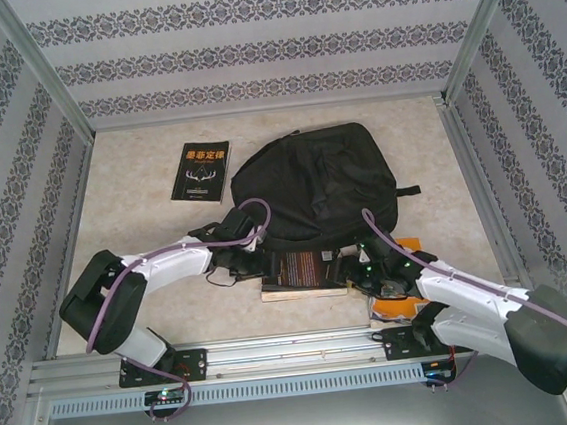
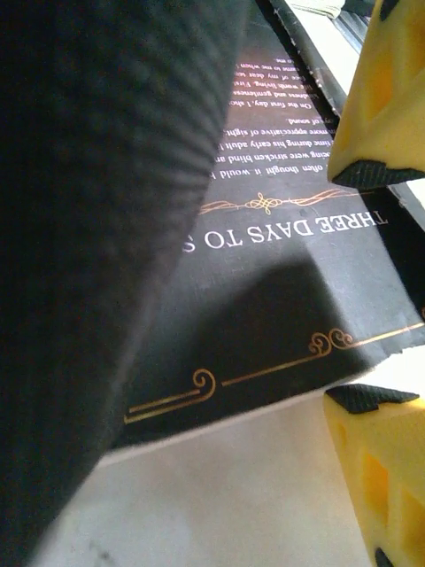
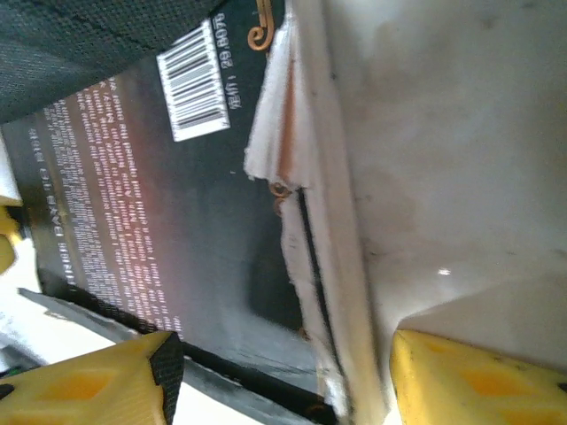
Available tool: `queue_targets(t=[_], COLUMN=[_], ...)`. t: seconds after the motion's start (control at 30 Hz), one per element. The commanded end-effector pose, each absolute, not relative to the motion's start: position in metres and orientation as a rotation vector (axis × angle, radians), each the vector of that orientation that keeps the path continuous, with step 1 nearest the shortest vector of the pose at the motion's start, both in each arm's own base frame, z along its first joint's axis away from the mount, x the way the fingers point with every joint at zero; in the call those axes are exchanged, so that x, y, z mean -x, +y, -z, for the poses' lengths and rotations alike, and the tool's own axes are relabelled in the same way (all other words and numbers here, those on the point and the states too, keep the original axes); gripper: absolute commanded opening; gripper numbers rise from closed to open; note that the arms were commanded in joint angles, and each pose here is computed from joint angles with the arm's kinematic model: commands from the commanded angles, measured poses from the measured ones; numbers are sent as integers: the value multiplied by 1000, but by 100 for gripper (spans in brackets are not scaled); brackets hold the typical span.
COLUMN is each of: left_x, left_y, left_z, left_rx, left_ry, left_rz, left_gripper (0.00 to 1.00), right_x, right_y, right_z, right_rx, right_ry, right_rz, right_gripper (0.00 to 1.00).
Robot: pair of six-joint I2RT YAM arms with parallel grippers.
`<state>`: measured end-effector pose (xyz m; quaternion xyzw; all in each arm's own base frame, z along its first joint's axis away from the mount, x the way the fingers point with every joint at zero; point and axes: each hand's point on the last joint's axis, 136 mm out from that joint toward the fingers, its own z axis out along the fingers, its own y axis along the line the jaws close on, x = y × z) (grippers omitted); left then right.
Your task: Pack the student bag
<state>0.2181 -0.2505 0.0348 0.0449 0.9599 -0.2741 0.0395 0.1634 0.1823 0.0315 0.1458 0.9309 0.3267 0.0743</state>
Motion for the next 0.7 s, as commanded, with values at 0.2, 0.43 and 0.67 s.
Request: queue_targets(t=[0.2, 0.43, 0.67], left_x=[-210, -206, -210], left_y=[-269, -264, -234], left_z=[-32, -35, -88], left_rx=[-207, -230, -215], left_ry=[2945, 2957, 2854], left_rz=[911, 870, 742], left_gripper=[45, 43, 61], right_x=[-173, -180, -168], right_y=[206, 194, 188], right_z=[-64, -64, -85], right_rx=[-423, -433, -297], right_ry=[2652, 2618, 2585], right_rz=[-1271, -1200, -1190], right_gripper=[46, 16, 11])
